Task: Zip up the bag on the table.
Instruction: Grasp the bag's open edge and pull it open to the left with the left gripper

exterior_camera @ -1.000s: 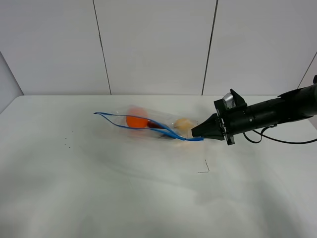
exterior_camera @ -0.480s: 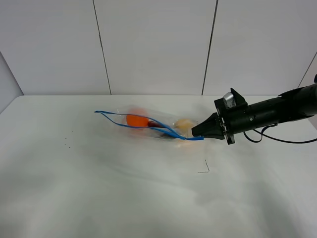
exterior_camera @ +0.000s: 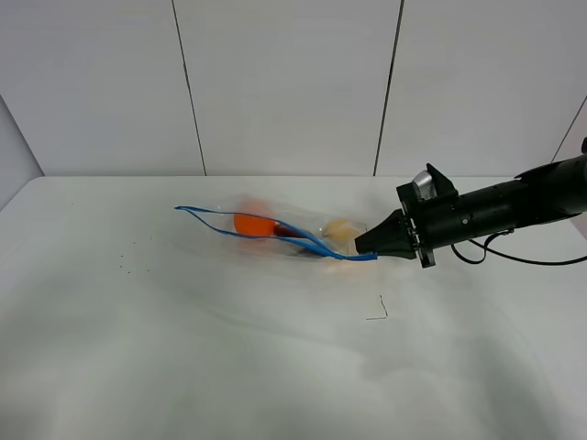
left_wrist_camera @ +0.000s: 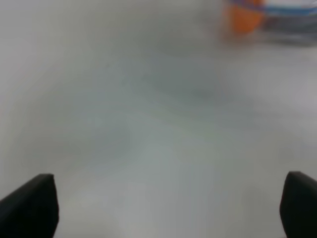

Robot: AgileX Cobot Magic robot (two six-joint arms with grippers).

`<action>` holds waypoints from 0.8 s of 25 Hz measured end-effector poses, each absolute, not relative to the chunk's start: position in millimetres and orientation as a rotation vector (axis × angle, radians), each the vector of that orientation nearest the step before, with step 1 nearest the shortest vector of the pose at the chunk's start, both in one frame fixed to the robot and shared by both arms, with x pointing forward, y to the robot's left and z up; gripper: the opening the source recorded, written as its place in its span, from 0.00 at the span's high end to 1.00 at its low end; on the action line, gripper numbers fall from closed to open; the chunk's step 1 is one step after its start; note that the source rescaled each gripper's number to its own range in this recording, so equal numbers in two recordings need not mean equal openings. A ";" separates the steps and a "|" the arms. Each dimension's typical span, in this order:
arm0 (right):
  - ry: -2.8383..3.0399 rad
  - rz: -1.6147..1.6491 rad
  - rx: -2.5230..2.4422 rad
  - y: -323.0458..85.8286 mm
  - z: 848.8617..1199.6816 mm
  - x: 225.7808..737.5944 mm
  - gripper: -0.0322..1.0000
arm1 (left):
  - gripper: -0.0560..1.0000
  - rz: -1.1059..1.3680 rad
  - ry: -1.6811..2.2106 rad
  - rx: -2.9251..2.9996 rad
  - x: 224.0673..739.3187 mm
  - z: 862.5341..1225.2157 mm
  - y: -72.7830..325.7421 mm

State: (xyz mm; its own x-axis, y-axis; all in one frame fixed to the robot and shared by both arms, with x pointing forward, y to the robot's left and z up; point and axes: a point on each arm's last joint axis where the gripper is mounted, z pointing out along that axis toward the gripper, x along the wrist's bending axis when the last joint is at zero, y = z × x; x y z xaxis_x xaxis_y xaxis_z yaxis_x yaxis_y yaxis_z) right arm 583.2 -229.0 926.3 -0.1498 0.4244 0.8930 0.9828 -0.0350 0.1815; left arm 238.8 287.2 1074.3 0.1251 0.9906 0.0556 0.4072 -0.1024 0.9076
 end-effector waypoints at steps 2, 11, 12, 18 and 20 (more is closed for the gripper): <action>-1.633 -1.149 -1.497 -229.2 925.9 582.7 0.97 | 0.00 0.975 1.342 1.709 247.6 1088.4 287.4; -1.637 -1.136 -1.495 -229.3 925.4 581.9 0.97 | 0.00 1.251 1.153 1.880 320.8 1169.1 300.0; -1.637 -1.136 -1.495 -229.3 925.4 581.9 0.97 | 0.00 1.253 1.133 1.895 331.0 1174.2 300.0; -1.637 -1.136 -1.495 -229.3 925.4 581.9 0.97 | 0.00 1.267 1.004 2.007 380.2 1187.3 295.0; -1.636 -1.136 -1.494 -229.2 925.5 581.8 0.97 | 0.00 1.276 0.964 2.038 392.2 1185.2 291.8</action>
